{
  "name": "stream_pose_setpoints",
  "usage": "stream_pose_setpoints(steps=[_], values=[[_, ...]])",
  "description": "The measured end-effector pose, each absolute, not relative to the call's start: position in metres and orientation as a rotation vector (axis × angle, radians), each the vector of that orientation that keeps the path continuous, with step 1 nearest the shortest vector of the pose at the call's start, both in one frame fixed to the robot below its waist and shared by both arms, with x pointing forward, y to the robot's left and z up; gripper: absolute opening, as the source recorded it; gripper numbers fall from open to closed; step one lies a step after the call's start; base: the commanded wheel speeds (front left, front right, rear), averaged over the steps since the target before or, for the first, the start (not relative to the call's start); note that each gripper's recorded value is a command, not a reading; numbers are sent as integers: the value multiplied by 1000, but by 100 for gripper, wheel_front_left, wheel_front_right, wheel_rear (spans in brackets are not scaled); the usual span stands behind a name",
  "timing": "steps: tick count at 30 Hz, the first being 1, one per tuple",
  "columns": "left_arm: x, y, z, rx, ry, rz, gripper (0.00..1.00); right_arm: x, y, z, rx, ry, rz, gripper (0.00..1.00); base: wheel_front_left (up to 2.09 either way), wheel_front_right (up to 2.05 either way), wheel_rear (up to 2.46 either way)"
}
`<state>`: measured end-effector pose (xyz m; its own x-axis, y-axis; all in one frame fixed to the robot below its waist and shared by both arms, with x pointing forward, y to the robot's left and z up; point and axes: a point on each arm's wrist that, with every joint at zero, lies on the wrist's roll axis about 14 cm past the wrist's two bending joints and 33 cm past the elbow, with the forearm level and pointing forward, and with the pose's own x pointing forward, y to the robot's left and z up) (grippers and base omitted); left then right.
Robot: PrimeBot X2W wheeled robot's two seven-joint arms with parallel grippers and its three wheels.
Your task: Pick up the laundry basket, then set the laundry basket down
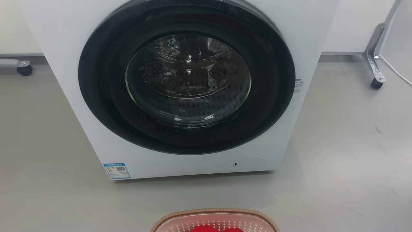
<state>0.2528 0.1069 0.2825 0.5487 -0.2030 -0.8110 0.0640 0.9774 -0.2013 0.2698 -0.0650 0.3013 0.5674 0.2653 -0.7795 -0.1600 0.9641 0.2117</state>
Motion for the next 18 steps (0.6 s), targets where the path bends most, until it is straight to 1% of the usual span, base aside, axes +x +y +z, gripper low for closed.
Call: stream_pose_setpoints(steps=[18], values=[[251, 106, 281, -151, 984, -162, 0, 265, -65, 298, 132, 955, 247, 0, 0, 0, 0]])
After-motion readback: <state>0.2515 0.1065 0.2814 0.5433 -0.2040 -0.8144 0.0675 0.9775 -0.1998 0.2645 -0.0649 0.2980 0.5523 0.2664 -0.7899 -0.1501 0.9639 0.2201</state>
